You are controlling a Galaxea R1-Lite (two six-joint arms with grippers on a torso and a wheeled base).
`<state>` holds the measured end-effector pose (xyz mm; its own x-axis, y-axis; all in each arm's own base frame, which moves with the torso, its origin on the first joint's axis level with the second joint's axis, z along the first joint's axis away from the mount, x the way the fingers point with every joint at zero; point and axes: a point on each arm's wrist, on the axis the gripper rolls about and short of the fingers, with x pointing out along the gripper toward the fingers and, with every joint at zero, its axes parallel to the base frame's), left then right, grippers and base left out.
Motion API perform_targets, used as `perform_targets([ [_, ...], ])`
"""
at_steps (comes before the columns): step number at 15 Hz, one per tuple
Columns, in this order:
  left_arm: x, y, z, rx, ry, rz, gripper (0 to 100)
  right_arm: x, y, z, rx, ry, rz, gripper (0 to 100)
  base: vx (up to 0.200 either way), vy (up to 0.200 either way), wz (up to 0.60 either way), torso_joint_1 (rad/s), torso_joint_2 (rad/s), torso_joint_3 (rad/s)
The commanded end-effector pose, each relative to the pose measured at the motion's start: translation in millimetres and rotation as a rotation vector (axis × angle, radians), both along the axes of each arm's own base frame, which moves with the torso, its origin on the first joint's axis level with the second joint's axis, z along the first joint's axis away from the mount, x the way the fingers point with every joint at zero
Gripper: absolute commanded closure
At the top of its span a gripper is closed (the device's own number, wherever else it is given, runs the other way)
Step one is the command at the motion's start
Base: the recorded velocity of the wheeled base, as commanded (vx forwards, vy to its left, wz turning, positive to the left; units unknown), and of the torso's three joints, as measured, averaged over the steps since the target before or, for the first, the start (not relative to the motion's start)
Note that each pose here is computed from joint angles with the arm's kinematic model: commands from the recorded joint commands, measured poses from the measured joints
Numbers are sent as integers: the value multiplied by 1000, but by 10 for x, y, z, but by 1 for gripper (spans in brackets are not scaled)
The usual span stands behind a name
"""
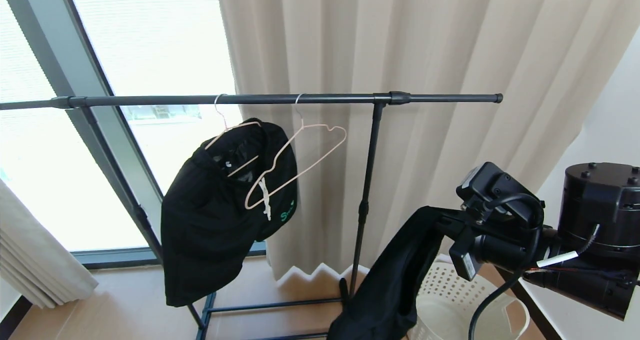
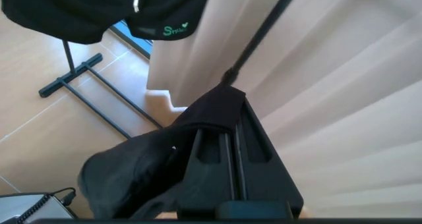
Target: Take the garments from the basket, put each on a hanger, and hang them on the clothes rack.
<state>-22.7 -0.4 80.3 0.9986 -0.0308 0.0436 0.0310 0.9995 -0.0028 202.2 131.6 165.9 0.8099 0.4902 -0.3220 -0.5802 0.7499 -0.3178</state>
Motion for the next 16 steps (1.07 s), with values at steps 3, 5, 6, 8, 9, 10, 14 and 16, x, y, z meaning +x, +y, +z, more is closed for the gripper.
perform_targets([
  [3, 1, 0, 1, -1, 1, 0, 0, 1, 0, -3, 0, 0, 0, 100, 0, 0, 0, 0, 0, 0],
  [5, 1, 0, 1, -1, 1, 0, 0, 3, 2, 1, 0, -1, 0, 100, 0, 0, 0, 0, 0, 0],
  [6, 0, 0, 1, 1, -1, 0, 0, 3, 2, 1, 0, -1, 0, 100, 0, 0, 0, 0, 0, 0],
  [8, 0, 0, 1, -1, -1, 0, 0, 5, 3, 5, 1, -3, 0, 100, 0, 0, 0, 0, 0, 0],
  [9, 1, 0, 1, 1, 1, 0, 0, 5, 2, 5, 1, -3, -1, 100, 0, 0, 0, 0, 0, 0],
  [10, 0, 0, 1, 1, -1, 0, 0, 5, 2, 5, 1, -3, -1, 100, 0, 0, 600, 2, 2, 7],
  [14, 0, 0, 1, -1, -1, 0, 0, 6, 3, 17, 3, -7, -1, 100, 0, 0, 300, 0, -1, 2],
  [16, 1, 0, 1, -1, 1, 2, 0, 3, 1, 10, 2, -5, -1, 100, 0, 0, 0, 0, 0, 0],
])
